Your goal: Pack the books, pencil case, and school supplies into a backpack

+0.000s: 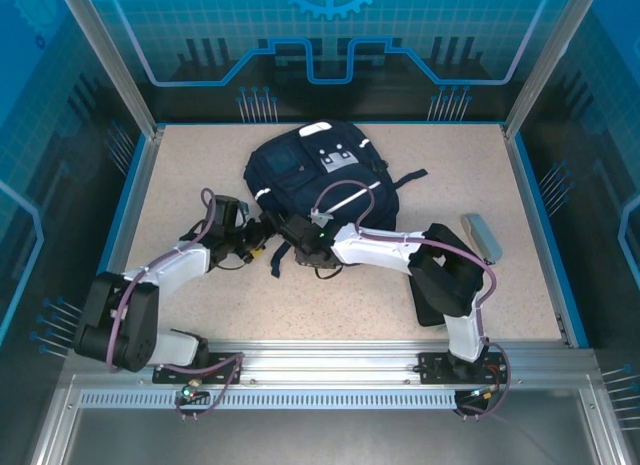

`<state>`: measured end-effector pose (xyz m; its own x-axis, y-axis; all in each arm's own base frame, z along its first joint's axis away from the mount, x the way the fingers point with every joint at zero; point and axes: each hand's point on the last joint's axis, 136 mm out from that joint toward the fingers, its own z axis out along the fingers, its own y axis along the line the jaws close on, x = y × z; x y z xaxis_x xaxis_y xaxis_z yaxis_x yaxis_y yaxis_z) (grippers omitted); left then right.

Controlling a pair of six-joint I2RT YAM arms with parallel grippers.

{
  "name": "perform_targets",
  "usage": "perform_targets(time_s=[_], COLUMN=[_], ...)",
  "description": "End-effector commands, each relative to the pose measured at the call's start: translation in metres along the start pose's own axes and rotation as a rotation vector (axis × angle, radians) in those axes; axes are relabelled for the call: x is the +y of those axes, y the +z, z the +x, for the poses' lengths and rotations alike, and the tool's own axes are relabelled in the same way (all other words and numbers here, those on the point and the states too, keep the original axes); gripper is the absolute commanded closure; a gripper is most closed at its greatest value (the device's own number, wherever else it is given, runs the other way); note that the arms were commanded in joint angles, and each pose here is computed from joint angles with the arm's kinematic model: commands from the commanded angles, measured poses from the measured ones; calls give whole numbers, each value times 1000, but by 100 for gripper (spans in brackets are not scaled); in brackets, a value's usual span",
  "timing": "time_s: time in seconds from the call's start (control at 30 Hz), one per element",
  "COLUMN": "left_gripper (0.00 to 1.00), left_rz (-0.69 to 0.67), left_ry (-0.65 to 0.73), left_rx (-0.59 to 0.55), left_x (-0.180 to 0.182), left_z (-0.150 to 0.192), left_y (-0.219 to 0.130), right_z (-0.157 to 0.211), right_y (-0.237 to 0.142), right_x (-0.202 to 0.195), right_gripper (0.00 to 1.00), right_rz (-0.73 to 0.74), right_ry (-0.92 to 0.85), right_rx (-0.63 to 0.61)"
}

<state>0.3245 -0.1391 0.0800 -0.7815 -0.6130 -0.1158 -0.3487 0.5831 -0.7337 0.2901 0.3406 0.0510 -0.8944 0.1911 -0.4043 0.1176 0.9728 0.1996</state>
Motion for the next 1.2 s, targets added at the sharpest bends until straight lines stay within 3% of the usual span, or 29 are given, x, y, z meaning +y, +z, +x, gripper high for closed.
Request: perform_targets(time_s=[0.0, 0.23, 0.7, 0.97, 1.17], left_gripper=[14, 25, 55, 87, 100], left_rz=[106, 149, 101, 16, -22], left_ry=[-58, -94, -131, -109, -78], left_rx=[43, 63, 61, 3, -6], left_x=[-13, -15, -2, 10, 13], left_z=[2, -1, -8, -21, -25], left_y=[9, 26, 61, 65, 65], right_z=[-5, -3, -2, -9, -19], right_y=[2, 1, -24, -56, -73], right_x=[-3, -8, -15, -72, -131], right_gripper=[77, 93, 100, 100, 100], right_rz=[40, 74, 81, 235, 355], right_ry=[-2, -44, -153, -168, -143], right_rx=[-35, -35, -33, -95, -135])
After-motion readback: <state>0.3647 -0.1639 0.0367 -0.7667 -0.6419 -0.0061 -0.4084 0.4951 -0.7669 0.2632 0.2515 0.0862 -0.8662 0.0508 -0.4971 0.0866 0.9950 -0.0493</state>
